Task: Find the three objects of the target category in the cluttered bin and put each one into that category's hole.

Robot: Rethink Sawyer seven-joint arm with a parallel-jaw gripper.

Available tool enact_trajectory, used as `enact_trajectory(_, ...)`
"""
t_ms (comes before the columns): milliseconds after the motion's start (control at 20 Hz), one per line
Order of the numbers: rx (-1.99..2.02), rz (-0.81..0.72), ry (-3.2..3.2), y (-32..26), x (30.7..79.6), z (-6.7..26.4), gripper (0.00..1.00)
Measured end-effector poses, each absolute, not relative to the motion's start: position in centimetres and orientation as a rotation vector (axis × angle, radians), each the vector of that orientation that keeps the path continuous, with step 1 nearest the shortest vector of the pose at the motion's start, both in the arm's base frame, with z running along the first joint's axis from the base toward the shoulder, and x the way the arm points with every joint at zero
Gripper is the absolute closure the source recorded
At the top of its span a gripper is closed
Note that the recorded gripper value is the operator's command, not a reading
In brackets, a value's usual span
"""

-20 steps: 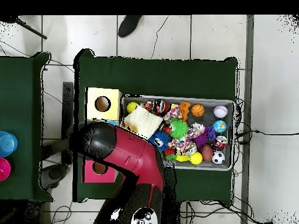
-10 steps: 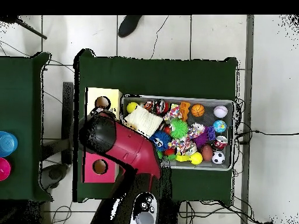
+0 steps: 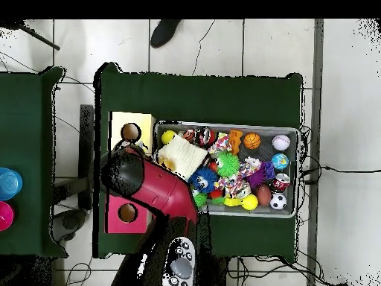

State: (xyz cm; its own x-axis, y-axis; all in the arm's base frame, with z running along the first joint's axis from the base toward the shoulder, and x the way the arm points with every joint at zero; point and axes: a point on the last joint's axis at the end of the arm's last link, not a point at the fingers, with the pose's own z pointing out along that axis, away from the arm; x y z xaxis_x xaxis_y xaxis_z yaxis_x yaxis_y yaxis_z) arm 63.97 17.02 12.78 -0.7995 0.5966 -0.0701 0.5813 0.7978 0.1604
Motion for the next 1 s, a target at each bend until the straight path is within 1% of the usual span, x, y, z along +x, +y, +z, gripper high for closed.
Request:
enact_trajectory(150,0.96,0.223,2.862,17.2,64.23,12.92,1.0)
enact_trajectory(1000,0.973,0.239,2.881,17.41,63.98,12.91,1.0)
